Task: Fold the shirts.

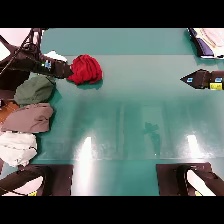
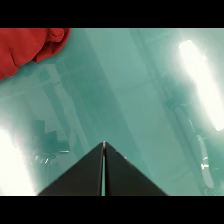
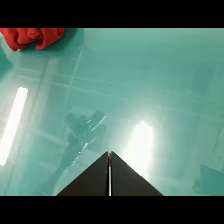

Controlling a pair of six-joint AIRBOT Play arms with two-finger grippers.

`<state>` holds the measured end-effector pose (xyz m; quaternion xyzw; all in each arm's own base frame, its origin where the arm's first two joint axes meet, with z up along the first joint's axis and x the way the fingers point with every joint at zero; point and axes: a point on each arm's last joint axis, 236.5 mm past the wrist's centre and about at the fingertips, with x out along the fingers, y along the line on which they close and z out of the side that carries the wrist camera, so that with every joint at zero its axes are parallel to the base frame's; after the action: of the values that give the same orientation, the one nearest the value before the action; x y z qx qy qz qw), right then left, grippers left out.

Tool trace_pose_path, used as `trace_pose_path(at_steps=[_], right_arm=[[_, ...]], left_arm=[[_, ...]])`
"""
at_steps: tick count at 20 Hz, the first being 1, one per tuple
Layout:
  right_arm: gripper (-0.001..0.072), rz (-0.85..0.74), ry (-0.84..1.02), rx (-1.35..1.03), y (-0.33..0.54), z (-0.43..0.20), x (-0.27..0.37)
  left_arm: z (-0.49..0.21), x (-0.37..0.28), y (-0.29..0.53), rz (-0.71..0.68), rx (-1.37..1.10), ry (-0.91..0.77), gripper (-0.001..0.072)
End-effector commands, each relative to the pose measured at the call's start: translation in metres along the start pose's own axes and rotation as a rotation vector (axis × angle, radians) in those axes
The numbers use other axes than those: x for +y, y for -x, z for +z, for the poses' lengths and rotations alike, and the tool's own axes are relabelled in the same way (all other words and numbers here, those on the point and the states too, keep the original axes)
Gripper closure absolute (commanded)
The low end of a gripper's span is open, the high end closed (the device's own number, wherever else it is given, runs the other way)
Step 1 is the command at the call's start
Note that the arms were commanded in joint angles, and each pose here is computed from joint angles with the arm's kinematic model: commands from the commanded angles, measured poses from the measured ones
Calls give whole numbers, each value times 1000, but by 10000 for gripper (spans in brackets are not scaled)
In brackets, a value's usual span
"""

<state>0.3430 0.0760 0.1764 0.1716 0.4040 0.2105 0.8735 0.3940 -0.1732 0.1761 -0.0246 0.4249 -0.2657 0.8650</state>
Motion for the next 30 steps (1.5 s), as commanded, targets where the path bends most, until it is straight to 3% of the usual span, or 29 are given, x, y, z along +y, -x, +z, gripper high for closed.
trace_pose_path(at_steps=[1,8,17,19,30], right_arm=[[692,1,1,-1,0,0,1],[692,1,1,-1,0,0,1],[691,-10,-1,-55,1,13,-2],[691,-12,-2,-69,1,16,-2],[691,-5,-2,-42,0,10,-1]], left_arm=[[0,0,0,0,0,0,683],[1,0,0,1,-2,-2,683],[43,9,3,39,-182,-8,674],[57,22,-1,78,-245,-5,179],[-13,157,-199,226,-44,243,166]])
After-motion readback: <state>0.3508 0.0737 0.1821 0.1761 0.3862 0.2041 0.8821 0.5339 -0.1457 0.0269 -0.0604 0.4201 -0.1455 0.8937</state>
